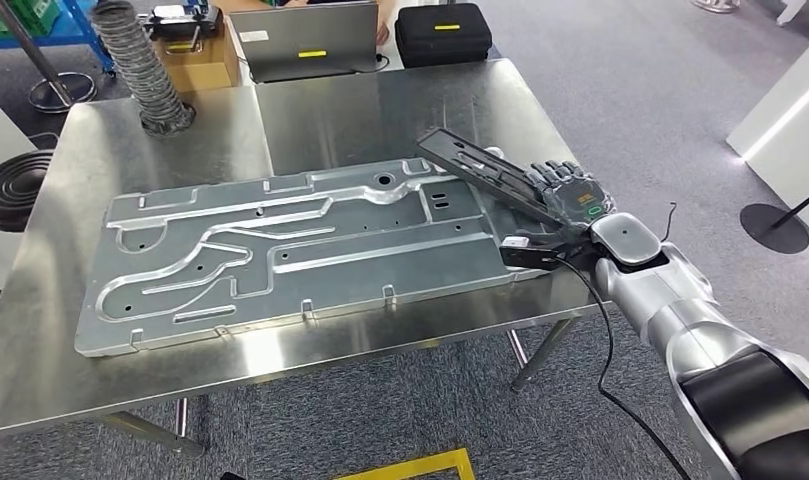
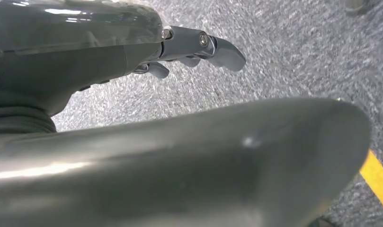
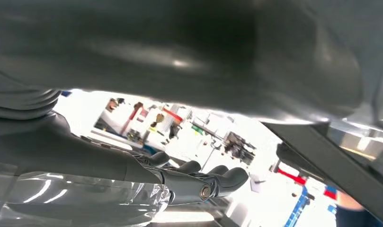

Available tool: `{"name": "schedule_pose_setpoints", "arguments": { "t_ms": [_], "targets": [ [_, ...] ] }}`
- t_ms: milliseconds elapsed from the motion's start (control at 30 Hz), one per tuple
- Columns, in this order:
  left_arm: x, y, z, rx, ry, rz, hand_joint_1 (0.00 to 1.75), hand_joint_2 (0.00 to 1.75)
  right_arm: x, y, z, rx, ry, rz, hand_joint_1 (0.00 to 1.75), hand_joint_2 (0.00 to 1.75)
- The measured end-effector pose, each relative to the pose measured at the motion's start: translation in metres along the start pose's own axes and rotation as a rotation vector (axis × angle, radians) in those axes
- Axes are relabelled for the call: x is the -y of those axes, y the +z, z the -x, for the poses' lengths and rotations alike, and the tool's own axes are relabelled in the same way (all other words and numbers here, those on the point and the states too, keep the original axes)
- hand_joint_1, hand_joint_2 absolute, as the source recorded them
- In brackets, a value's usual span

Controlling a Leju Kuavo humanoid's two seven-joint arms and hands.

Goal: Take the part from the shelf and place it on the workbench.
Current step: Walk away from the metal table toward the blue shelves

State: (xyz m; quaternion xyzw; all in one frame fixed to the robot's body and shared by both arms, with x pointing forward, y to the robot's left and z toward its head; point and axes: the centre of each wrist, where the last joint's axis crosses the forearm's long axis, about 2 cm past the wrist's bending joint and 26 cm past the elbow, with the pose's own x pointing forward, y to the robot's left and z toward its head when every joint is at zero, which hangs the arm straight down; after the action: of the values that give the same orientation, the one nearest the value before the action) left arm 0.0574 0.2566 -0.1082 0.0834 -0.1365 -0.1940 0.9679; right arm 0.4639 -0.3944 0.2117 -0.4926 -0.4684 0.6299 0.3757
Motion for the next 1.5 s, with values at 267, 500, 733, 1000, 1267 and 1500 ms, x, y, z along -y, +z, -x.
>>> {"name": "schedule_pose_setpoints", "arguments": {
  "t_ms": [267, 500, 733, 1000, 1267, 1500],
  "targets": [
    [0.001, 0.0, -0.001, -0.003, 0.012, -0.005, 0.0, 0.0, -0.004, 0.003, -0.005, 0.064, 0.024, 0.068, 0.0, 0.0],
    [0.001, 0.0, 0.0, -0.007, 0.028, -0.009, 0.0, 0.0, -0.01, 0.007, -0.022, 0.125, 0.043, 0.118, 0.0, 0.0],
    [0.002, 0.001, 0.002, -0.019, 0.045, -0.002, 0.0, 0.0, -0.016, 0.018, -0.024, 0.152, 0.056, 0.134, 0.0, 0.0],
    [0.002, 0.0, -0.001, -0.016, 0.06, 0.004, 0.0, 0.0, -0.014, 0.027, -0.014, 0.151, 0.071, 0.139, 0.0, 0.0],
    [0.002, 0.0, -0.003, -0.014, 0.065, 0.01, 0.0, 0.0, -0.014, 0.031, -0.017, 0.162, 0.069, 0.141, 0.0, 0.0],
    [0.003, 0.001, -0.001, -0.017, 0.062, 0.011, 0.0, 0.0, -0.015, 0.032, -0.02, 0.165, 0.059, 0.132, 0.0, 0.0]
  ]
}}
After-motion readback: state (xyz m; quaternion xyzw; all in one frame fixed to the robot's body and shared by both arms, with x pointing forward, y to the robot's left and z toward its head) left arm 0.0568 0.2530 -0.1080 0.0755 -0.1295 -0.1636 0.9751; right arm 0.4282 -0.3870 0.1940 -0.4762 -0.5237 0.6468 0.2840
